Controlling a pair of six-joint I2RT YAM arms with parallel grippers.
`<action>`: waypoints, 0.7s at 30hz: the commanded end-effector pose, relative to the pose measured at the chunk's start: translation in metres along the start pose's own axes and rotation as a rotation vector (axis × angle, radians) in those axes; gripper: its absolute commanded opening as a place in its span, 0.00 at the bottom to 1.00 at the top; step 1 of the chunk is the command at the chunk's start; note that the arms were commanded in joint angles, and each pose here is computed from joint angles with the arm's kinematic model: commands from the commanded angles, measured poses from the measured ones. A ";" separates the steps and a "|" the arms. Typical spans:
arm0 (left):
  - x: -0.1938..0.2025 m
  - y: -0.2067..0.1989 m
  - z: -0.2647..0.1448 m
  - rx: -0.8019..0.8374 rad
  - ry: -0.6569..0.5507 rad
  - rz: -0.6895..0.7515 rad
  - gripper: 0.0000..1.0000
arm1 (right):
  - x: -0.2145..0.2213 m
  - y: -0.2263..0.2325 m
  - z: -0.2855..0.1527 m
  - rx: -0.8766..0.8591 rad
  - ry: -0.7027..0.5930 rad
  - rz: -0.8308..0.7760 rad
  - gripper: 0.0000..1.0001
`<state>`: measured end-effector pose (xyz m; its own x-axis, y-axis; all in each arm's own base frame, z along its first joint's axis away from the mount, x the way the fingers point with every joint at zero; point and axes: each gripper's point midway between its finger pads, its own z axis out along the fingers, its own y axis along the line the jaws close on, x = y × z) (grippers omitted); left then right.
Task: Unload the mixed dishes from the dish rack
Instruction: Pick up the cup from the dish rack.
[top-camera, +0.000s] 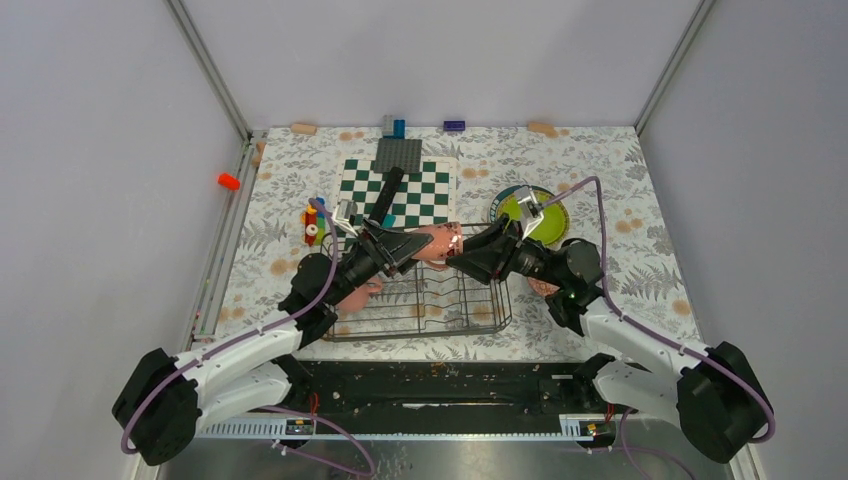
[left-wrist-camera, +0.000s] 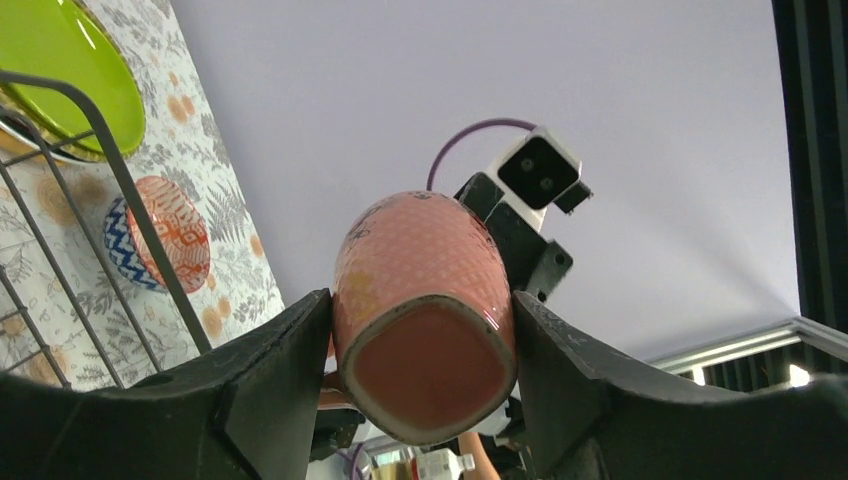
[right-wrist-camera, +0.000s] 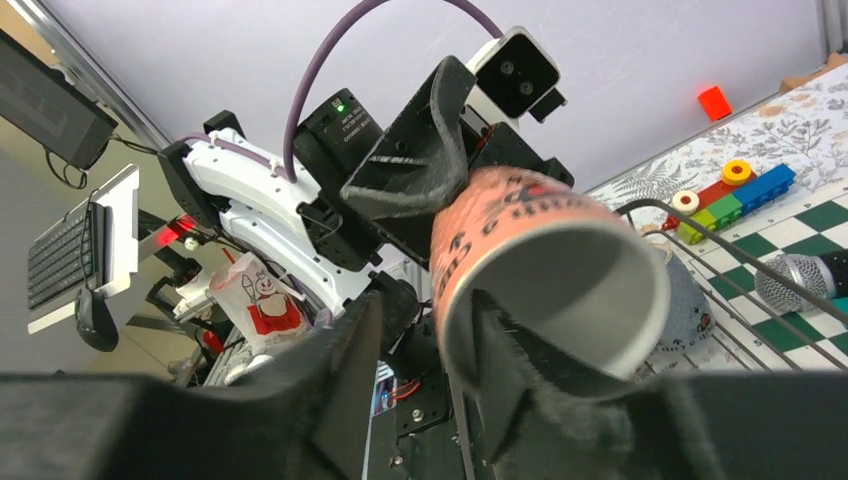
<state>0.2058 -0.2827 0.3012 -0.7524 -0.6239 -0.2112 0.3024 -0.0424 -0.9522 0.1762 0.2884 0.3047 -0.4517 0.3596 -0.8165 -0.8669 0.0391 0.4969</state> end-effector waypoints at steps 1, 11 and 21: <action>-0.001 -0.033 -0.001 0.133 -0.002 -0.003 0.00 | -0.018 0.033 0.012 -0.140 -0.033 -0.047 0.37; -0.008 -0.002 0.003 -0.048 -0.031 0.096 0.98 | -0.015 0.009 0.001 0.074 -0.042 -0.016 0.00; -0.025 0.039 -0.016 -0.299 -0.096 0.249 0.99 | -0.023 -0.029 -0.064 0.545 -0.100 -0.052 0.00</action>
<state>0.2167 -0.2723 0.2685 -0.6881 -0.6343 -0.3524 0.2765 0.2199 -0.9355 0.1786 0.2507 0.2981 -0.4290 0.4028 -0.8085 -0.7626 0.3184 0.5632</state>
